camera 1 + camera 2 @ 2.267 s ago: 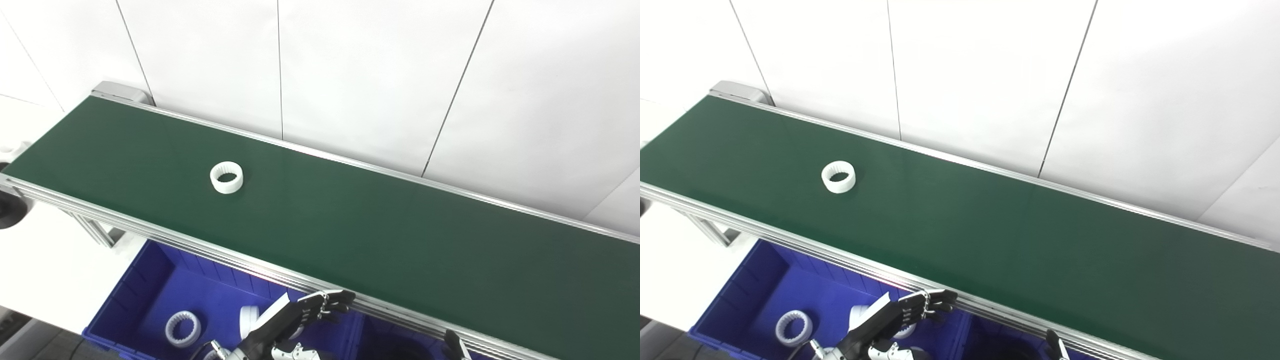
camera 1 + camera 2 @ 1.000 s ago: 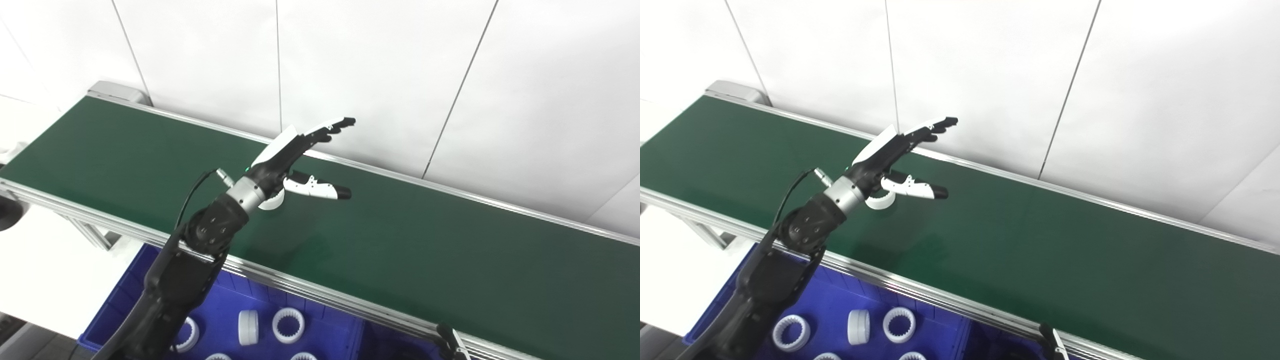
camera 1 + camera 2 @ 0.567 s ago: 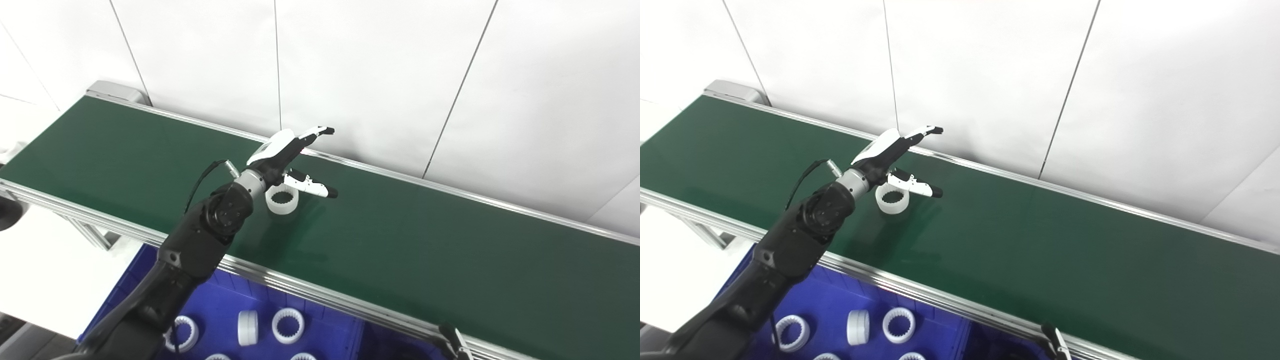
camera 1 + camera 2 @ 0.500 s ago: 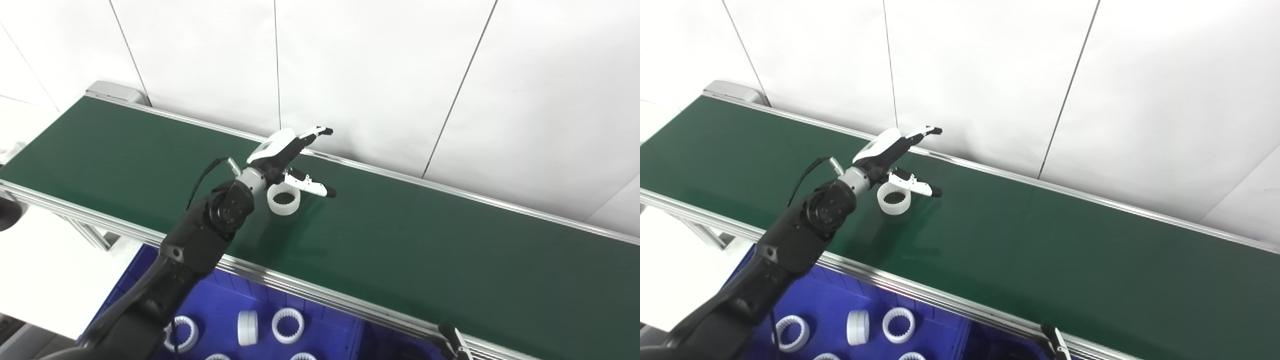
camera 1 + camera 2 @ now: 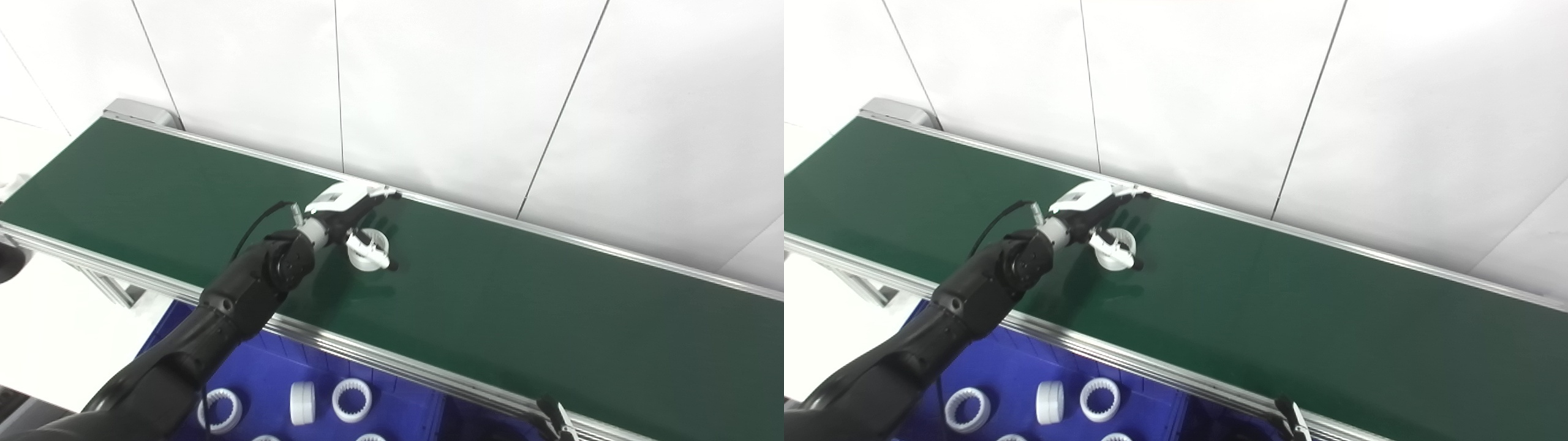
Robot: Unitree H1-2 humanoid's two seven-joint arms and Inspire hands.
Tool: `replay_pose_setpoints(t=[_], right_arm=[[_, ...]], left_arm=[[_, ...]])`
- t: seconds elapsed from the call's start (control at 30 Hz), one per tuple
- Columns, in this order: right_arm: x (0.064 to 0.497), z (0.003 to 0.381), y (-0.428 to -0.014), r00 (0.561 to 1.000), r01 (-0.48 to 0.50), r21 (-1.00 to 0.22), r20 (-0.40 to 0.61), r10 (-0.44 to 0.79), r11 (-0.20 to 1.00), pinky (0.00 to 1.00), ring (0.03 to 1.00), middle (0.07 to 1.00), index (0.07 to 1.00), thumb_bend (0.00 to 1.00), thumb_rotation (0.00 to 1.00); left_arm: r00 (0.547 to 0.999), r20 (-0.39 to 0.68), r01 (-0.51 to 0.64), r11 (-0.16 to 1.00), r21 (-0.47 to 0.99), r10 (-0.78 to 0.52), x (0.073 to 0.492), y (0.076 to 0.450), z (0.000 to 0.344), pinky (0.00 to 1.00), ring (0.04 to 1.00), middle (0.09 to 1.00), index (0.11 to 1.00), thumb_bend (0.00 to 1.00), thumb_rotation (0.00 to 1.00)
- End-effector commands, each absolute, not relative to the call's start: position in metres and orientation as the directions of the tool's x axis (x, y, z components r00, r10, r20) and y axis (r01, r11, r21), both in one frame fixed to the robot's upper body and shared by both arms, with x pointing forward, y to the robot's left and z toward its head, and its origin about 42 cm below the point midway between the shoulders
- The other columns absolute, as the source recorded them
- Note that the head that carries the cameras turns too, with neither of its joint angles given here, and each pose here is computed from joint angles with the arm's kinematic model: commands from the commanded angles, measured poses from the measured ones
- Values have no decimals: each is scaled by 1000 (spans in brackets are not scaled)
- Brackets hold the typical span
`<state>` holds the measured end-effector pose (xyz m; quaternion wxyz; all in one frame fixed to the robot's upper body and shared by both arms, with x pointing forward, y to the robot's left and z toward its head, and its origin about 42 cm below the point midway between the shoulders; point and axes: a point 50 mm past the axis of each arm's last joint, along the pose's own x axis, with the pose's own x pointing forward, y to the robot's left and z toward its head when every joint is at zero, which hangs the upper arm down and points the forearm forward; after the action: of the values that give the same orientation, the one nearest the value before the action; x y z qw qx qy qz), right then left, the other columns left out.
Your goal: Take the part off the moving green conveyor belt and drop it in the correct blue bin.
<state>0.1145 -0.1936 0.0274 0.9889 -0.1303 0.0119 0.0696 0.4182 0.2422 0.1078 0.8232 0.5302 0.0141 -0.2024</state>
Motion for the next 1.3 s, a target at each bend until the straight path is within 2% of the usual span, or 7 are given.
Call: replay_pose_setpoints(t=[0.0, 0.23, 0.4, 0.47, 0.57, 1.07, 1.27], right_arm=[[119, 38, -190, 989, -126, -238, 46, 141, 963, 858, 891, 913, 935, 845, 437], [119, 40, -191, 989, -125, -222, 50, 139, 967, 865, 899, 922, 943, 833, 425], [118, 41, -191, 989, -125, -226, 50, 140, 966, 881, 905, 927, 949, 830, 424], [118, 42, -192, 989, -126, -220, 52, 141, 967, 879, 909, 932, 952, 831, 423], [118, 42, -192, 989, -126, -220, 53, 141, 967, 878, 909, 930, 951, 827, 416], [117, 45, -190, 990, -115, -208, 58, 130, 971, 885, 913, 935, 953, 816, 413], [118, 44, -189, 990, -113, -196, 59, 127, 974, 901, 915, 932, 947, 821, 409]], left_arm=[[917, -220, 336, 347, 876, -332, 420, 241, 118, 1000, 977, 970, 906, 992, 399], [894, -267, 398, 366, 841, -359, 406, 233, 106, 1000, 960, 955, 904, 1000, 421], [892, -259, 405, 401, 822, -370, 401, 232, 96, 831, 885, 899, 831, 914, 216], [910, -212, 372, 477, 796, -356, 400, 230, 92, 703, 787, 808, 755, 810, 84], [936, -128, 305, 575, 759, -328, 397, 226, 87, 501, 560, 543, 516, 541, 12], [942, -58, 262, 616, 743, -330, 397, 211, 89, 482, 532, 508, 485, 515, 0], [947, -35, 247, 655, 715, -318, 394, 210, 90, 478, 430, 506, 500, 501, 0]])
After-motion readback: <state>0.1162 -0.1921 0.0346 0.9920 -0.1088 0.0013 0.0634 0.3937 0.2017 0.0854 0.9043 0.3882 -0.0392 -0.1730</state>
